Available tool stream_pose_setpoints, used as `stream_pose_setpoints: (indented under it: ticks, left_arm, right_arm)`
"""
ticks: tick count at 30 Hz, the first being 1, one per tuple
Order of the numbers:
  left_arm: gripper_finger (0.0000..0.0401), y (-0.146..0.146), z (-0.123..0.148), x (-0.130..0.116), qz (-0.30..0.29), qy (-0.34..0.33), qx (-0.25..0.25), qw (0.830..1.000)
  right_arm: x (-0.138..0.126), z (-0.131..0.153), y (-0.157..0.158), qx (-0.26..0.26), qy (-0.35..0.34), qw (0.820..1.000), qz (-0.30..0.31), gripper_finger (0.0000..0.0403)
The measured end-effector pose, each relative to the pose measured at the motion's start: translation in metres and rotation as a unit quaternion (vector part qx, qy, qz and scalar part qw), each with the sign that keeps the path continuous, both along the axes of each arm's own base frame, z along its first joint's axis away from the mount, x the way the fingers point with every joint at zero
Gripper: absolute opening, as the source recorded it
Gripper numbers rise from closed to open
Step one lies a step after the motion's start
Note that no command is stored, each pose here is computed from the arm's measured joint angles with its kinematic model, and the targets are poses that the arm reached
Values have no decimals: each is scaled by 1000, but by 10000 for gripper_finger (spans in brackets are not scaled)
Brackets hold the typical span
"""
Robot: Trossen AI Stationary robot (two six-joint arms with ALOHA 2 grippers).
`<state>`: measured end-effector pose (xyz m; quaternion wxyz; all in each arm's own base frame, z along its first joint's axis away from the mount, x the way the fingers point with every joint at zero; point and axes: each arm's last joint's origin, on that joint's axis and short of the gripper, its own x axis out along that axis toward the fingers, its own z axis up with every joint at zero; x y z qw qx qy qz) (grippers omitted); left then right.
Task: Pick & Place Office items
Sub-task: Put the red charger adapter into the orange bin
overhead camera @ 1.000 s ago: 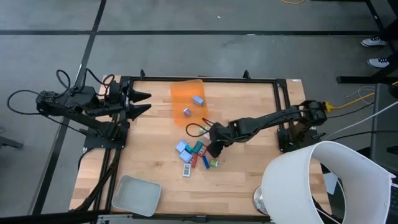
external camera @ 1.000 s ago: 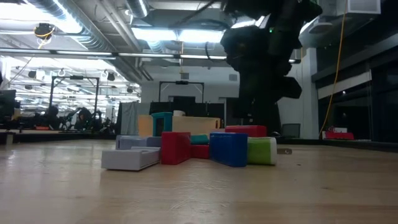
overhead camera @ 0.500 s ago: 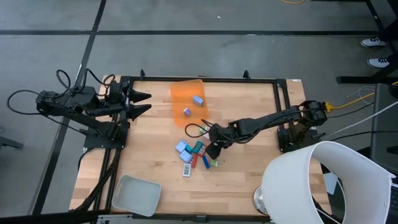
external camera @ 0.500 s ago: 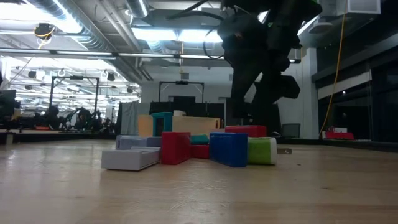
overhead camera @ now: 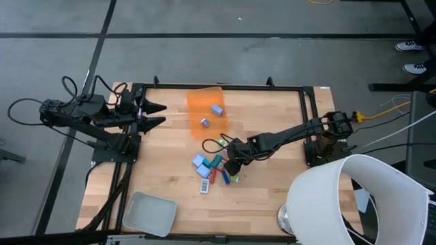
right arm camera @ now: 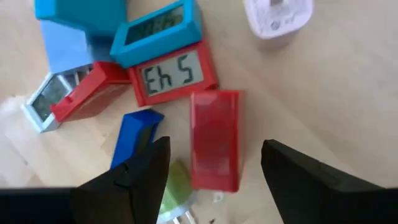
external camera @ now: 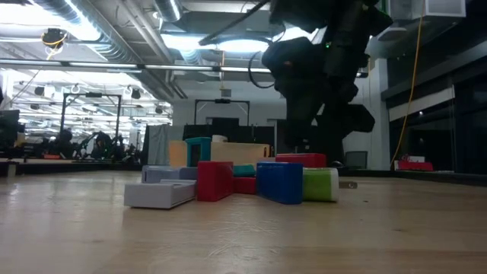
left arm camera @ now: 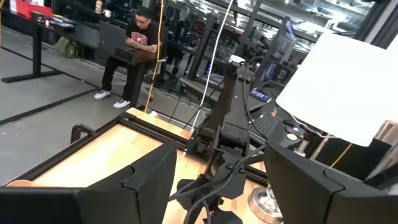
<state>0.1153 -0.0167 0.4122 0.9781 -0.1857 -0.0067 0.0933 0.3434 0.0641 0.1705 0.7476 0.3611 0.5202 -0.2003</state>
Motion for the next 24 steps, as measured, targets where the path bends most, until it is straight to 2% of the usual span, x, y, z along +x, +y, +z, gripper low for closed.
stream_pose_setpoints:
  ticks: [5, 16, 24]
  left_arm:
    - [237, -1, 0, 0, -14, 0, 0, 1000]
    - [237, -1, -1, 0, -18, 6, 11, 1000]
    - [237, -1, -2, 0, -18, 10, 13, 1000]
  right_arm:
    - [-2, -3, 6, 3, 11, 1000, -1, 249]
    - [1, -30, 6, 7, 61, 998, -28, 248]
    - [3, -31, 3, 0, 51, 998, -39, 216]
